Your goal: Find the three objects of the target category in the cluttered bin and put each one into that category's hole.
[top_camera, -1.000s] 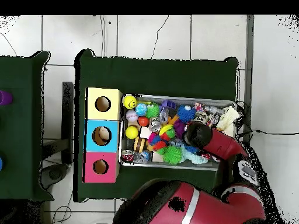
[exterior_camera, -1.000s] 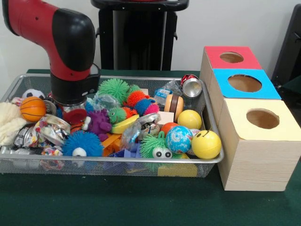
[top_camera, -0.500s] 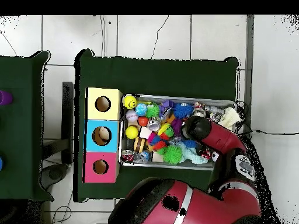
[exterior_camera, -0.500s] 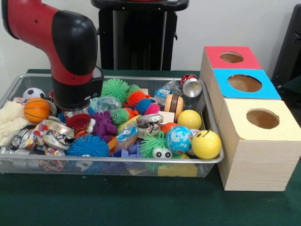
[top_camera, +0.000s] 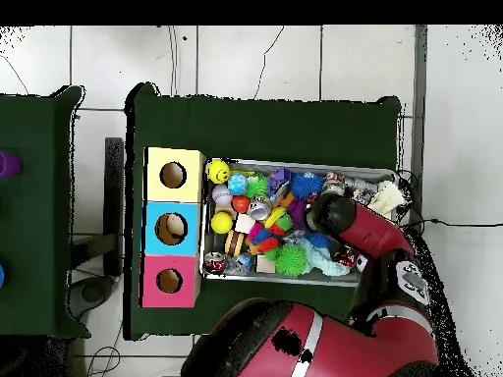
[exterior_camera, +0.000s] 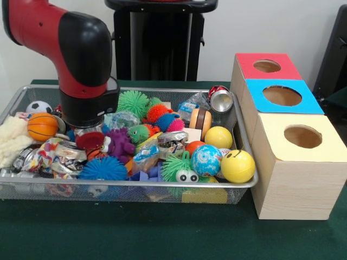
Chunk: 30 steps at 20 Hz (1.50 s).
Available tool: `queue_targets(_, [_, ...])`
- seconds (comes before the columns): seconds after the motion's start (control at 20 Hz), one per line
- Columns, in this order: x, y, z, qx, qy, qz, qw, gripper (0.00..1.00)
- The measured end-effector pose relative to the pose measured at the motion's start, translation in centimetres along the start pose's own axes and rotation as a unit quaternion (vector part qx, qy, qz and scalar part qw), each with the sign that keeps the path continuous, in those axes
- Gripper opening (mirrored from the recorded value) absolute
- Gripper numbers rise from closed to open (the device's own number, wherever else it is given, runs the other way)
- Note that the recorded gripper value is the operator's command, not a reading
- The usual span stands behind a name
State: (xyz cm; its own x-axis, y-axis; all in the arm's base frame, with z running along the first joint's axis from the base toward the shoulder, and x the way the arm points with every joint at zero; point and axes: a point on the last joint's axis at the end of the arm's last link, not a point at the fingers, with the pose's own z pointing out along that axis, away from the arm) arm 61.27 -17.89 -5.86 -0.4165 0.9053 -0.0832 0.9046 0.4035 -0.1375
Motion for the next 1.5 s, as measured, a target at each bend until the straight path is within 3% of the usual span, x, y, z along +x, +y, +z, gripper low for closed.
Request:
queue_targets(0.8, [2.0, 3.5, -2.3, -0.004, 0.012, 0.02, 0.9997, 0.0])
queue_targets(1.5, [2.8, 6.9, -5.2, -0.031, 0.023, 0.054, 0.9978, 0.0])
